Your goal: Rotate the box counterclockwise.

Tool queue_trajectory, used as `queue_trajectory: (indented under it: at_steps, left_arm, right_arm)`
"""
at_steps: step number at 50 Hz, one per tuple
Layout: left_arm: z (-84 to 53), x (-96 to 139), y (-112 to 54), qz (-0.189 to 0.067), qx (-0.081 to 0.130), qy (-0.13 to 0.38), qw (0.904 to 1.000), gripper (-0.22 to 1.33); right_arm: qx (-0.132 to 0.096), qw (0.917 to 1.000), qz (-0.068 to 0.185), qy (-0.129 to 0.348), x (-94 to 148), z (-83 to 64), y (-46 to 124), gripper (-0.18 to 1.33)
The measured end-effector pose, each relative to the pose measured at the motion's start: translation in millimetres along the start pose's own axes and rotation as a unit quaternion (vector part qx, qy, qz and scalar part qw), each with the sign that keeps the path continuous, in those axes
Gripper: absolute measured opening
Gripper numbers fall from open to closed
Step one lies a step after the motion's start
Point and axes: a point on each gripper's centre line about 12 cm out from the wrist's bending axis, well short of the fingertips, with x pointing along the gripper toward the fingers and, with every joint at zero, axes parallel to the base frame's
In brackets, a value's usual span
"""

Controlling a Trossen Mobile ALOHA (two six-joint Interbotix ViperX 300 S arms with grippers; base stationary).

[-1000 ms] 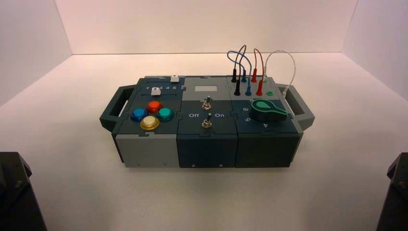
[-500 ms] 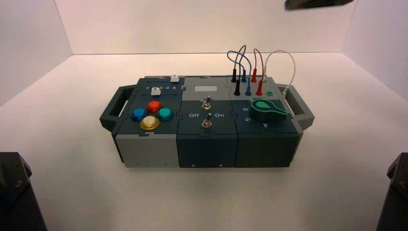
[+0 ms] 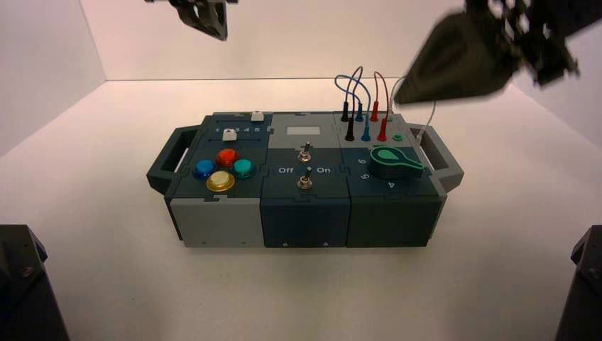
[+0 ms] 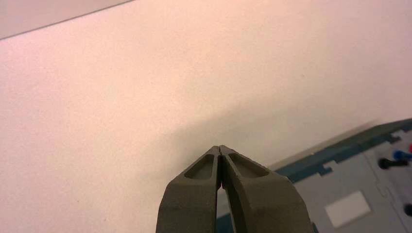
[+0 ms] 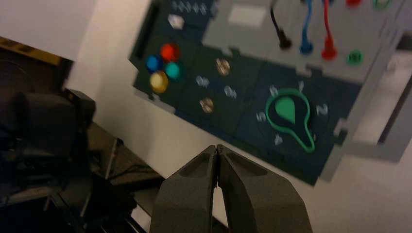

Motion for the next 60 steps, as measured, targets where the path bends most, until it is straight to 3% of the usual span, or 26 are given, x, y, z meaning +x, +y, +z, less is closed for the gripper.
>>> queue_trajectory:
  at_steps: [10, 18, 31, 40, 60]
  left_arm:
    - [2.2, 27, 0.1, 0.000, 0.000, 0.020, 0.9998, -0.17]
    - [-1.3, 49, 0.3, 0.001, 0.000, 0.040, 0.9992, -0.17]
    - [-8.0, 70, 0.6, 0.001, 0.001, 0.061, 0.9981, -0.17]
    - [-16.2, 82, 1.5, 0.001, 0.013, 0.077, 0.9969, -0.17]
    - [-21.6, 106, 1.8, 0.001, 0.019, 0.096, 0.9951, -0.17]
  right_arm:
    - [0.014, 0.9995, -0.014, 0.025, 9, -7.7, -7.2, -0.14]
    - [0.021, 0.9965, -0.040, 0.071, 25, -13.9, -13.9, -0.14]
    - [0.001, 0.9906, -0.050, 0.128, 49, -12.5, -1.4, -0.14]
    - [0.009, 0.9834, -0.073, 0.166, 64, -19.2, -8.4, -0.14]
    - [0.015, 0.9800, -0.083, 0.180, 68, -24.6, -12.8, -0.14]
